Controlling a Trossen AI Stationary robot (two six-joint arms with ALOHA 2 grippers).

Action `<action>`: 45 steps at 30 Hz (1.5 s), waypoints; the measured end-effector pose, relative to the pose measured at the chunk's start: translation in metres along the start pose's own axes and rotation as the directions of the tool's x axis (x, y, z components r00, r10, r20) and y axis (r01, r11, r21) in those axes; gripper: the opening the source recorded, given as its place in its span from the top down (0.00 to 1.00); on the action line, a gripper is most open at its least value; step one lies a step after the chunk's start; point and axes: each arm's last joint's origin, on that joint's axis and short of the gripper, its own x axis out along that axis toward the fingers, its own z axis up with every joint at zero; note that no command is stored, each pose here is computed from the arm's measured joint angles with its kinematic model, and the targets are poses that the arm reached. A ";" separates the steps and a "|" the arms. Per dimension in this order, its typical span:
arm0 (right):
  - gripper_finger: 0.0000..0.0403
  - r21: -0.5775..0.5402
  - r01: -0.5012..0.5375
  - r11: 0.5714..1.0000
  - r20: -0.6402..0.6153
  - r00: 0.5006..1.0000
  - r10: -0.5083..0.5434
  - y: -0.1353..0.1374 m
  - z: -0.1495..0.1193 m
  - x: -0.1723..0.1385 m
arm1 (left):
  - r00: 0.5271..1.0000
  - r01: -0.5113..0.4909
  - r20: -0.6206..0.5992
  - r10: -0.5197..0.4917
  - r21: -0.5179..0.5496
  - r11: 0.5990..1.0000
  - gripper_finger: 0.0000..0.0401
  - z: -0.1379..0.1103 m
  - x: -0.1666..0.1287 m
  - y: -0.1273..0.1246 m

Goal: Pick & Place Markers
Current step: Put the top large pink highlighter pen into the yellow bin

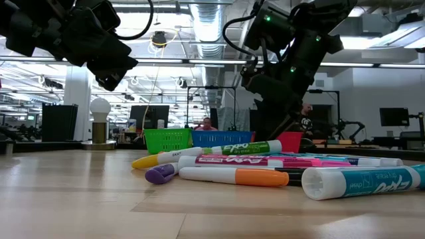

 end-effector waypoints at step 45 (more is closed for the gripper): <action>0.87 -0.008 0.059 0.998 -0.080 0.995 -0.059 -0.015 -0.006 0.022 | 1.000 -0.001 0.000 0.001 0.000 1.000 0.70 0.000 0.000 0.000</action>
